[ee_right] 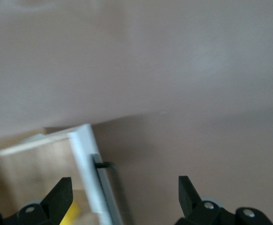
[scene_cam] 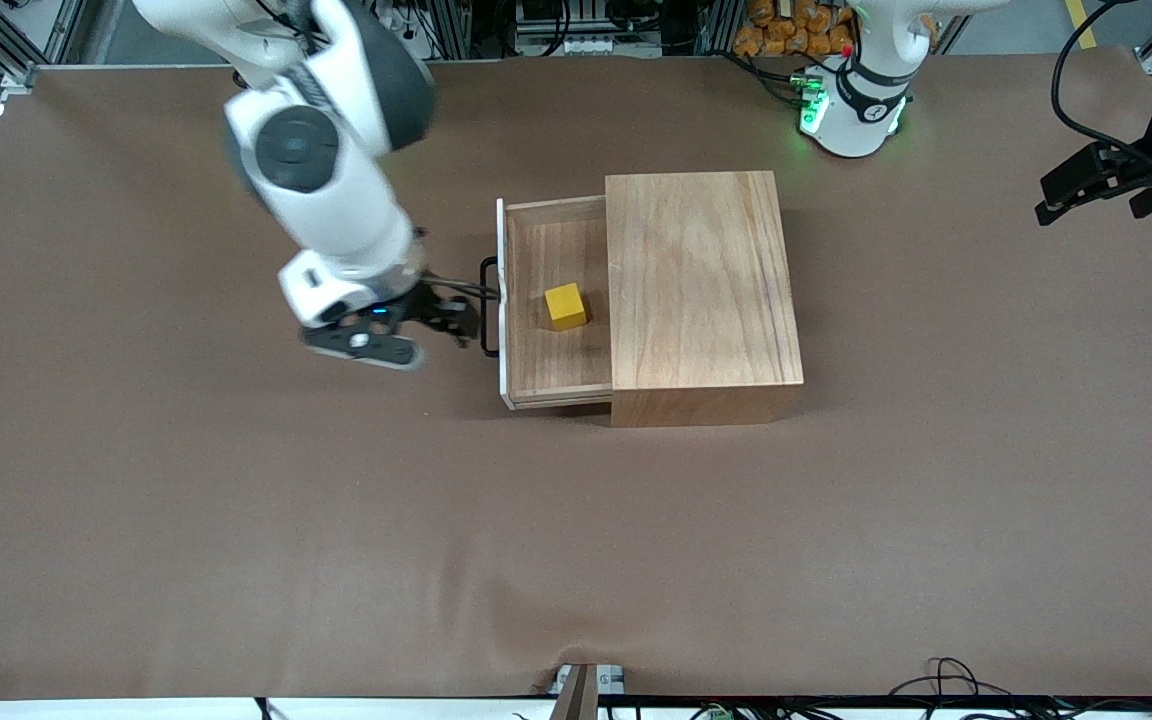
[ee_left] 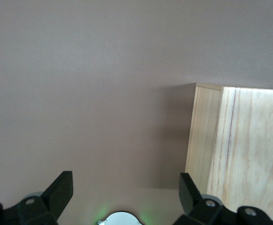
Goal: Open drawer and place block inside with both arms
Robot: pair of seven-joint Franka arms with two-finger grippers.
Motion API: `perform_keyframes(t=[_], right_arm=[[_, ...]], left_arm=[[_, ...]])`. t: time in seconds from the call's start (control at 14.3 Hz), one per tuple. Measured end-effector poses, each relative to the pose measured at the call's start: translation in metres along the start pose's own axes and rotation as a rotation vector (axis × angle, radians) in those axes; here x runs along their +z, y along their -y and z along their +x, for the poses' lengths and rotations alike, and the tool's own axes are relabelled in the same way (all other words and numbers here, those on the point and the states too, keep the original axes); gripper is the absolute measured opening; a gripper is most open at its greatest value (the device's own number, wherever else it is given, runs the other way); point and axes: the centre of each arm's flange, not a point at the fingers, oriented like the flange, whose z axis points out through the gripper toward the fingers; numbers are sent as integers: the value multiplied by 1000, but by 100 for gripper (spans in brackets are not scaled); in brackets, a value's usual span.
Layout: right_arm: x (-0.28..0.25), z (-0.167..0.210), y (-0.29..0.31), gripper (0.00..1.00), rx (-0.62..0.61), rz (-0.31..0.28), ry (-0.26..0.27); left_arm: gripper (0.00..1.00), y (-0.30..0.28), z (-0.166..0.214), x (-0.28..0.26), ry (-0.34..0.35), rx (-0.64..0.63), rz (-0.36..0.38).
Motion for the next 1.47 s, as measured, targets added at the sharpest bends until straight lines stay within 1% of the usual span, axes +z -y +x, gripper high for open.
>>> perform_keyframes(t=[0.14, 0.28, 0.35, 0.49, 0.56, 0.7, 0.84, 0.98, 1.47], right_arm=[[-24, 14, -59, 100, -97, -37, 37], [-47, 27, -123, 100, -176, -55, 67], [-58, 32, -155, 100, -209, -49, 75], [-80, 35, -214, 100, -238, 4, 93], [-92, 32, -238, 100, -228, 22, 97], [-118, 18, -274, 100, -191, 34, 103], [-136, 2, -293, 100, -165, 36, 117], [-146, -6, -296, 100, -163, 37, 129], [-157, -8, -294, 100, -168, 37, 114]], left_arm=[[100, 0, 0, 0, 0, 0, 0], [100, 0, 0, -2, -4, 0, 0], [100, 0, -1, -3, -5, 1, -1], [100, -3, -2, -5, -10, 5, -1], [100, -5, -3, -6, -13, 10, -1], [100, -8, -5, -8, -17, 15, -1], [100, -9, -5, -9, -18, 16, -1], [100, -9, -5, -9, -18, 16, -1], [100, -9, -5, -9, -18, 16, -1]])
